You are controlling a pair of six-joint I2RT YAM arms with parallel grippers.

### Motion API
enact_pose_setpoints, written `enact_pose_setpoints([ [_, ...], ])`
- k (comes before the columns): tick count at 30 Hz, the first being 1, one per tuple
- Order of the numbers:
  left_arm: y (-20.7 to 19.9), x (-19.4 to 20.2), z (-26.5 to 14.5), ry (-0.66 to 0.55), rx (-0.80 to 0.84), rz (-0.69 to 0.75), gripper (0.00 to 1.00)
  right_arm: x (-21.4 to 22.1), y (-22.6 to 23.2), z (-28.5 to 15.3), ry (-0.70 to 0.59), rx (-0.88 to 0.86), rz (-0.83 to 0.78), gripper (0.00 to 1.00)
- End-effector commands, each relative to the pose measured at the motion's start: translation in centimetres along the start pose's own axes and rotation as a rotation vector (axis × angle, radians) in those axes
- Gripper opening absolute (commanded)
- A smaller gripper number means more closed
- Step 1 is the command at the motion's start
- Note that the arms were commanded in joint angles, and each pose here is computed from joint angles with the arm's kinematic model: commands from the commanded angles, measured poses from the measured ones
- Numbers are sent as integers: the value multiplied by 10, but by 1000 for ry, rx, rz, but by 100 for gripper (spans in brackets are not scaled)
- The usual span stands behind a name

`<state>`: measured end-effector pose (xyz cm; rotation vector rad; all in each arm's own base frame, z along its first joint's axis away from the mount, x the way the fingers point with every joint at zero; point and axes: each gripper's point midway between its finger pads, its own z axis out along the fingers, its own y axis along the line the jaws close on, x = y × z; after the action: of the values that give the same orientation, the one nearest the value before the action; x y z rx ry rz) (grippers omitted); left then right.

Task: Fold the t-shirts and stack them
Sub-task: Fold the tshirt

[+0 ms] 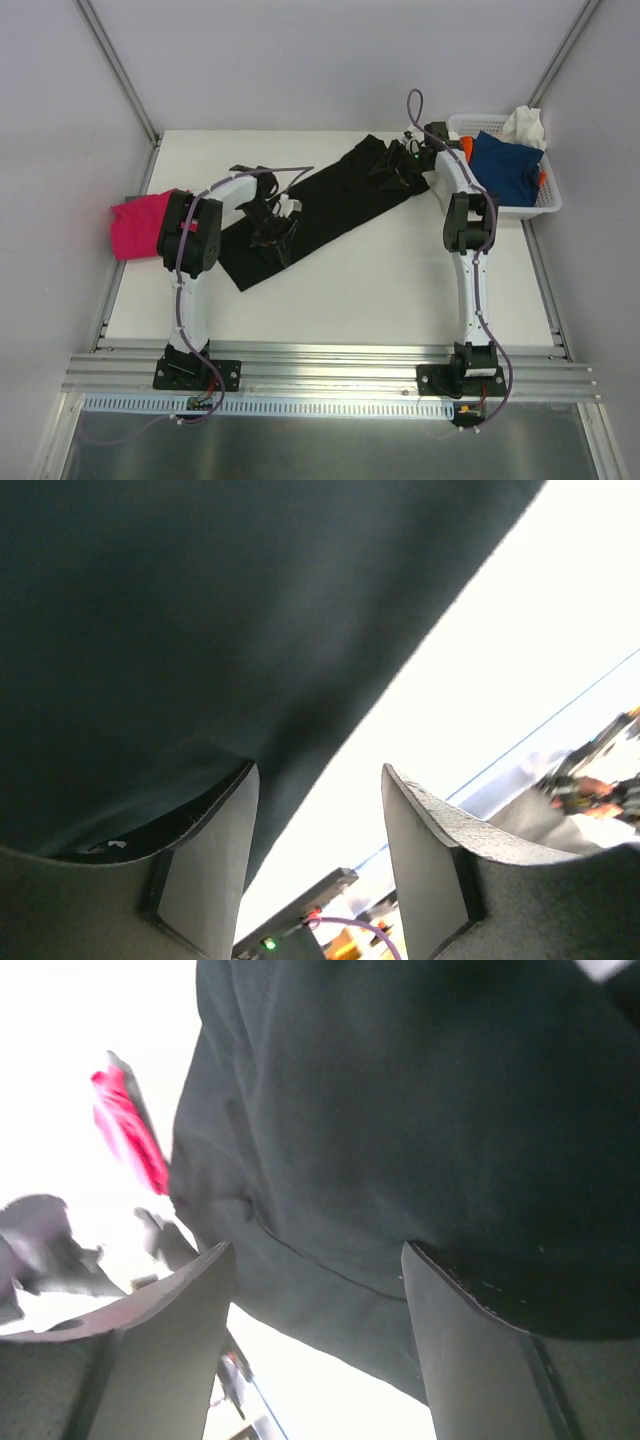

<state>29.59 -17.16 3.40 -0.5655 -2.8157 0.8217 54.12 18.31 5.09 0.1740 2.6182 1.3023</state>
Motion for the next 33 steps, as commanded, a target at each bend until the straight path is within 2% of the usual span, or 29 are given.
enact_pose_setpoints([
  [1, -42, 18, -2, 25, -1, 64, 52, -22, 27, 22, -55, -113, -18, 72],
  [4, -59, 20, -9, -2, -29, 122, 53, -20, 47, 18, -50, -153, -65, 74],
  [8, -76, 3, -46, -130, -103, 247, 54, -13, 73, -15, -70, -113, -167, 75],
  [9, -71, 0, -52, -146, -144, 265, 54, -10, 81, -29, -87, -89, -227, 76],
  [16, -34, -35, -69, -215, -181, 276, 55, 32, 95, -61, -37, -22, -186, 77],
  [21, -1, -66, -52, -191, -176, 258, 55, 48, 84, -48, 16, -8, -140, 77],
  [26, 26, -84, -38, -172, -175, 235, 55, 34, 68, -27, 17, -6, -99, 77],
  [33, 43, -80, -30, -140, -188, 176, 55, 27, 40, 2, 41, -16, -22, 76],
])
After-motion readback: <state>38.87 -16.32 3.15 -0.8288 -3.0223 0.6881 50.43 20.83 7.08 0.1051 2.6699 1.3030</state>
